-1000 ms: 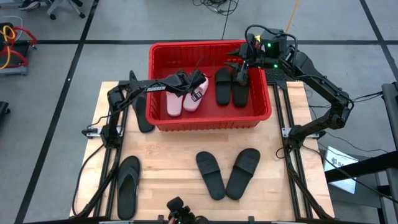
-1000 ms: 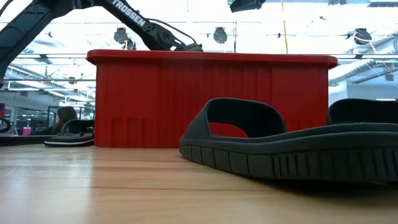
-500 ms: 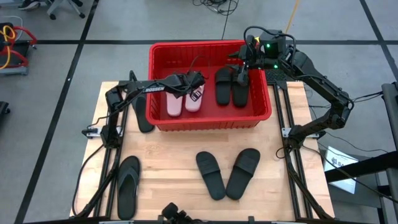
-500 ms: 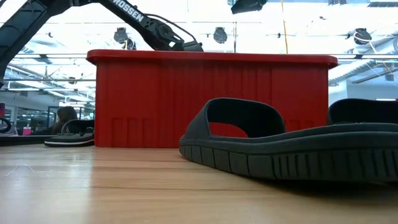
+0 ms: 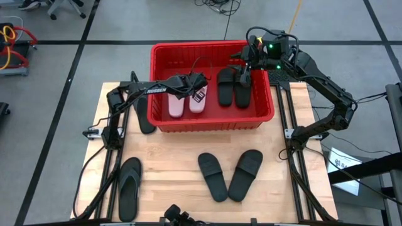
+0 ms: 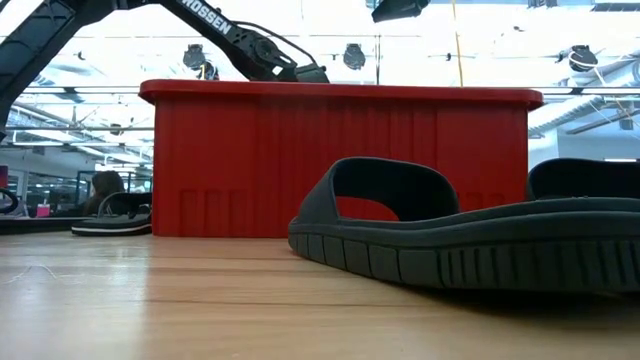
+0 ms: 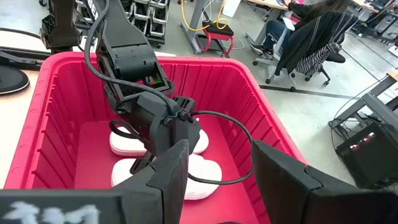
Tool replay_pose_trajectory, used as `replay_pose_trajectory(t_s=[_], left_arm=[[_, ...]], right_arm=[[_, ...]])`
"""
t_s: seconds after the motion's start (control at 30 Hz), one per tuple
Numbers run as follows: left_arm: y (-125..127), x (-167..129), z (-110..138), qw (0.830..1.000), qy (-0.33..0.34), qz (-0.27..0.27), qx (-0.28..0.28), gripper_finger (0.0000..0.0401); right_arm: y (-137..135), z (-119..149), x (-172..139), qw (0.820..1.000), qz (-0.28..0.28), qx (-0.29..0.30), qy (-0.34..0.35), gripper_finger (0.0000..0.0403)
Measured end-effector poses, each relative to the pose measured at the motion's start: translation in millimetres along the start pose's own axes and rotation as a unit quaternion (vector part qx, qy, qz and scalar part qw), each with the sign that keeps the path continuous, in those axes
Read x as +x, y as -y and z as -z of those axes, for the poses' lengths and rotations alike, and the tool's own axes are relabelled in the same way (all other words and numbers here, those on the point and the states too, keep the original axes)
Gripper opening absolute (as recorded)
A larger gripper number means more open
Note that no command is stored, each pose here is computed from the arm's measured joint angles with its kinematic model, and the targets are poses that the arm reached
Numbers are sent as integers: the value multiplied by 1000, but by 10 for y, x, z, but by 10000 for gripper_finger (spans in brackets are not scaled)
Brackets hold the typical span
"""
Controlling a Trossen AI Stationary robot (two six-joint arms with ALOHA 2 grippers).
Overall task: Pick and place slides into bin
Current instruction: Put the pink slide into the red bin
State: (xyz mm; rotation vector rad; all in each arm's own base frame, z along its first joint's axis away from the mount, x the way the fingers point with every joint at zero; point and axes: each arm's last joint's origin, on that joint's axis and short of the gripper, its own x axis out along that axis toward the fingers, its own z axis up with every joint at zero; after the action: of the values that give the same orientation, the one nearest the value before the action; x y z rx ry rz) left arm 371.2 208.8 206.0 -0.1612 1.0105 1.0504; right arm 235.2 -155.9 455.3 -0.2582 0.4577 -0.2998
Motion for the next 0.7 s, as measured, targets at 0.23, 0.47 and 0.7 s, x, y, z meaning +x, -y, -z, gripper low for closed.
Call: replay_pose_trajectory(t_s=[0.23,0.47,0.7], left_arm=[[-10,8,2,1000,-3,2,-9,62],[-37,26,-8,1000,-4,4,-17,112],[-57,15,-9,1000,-11,23,-15,146]], right_arm=[[0,0,0,1000,0,1,0,164],[0,0,0,1000,0,1,0,164],[0,0,0,1000,0,1,0,164]])
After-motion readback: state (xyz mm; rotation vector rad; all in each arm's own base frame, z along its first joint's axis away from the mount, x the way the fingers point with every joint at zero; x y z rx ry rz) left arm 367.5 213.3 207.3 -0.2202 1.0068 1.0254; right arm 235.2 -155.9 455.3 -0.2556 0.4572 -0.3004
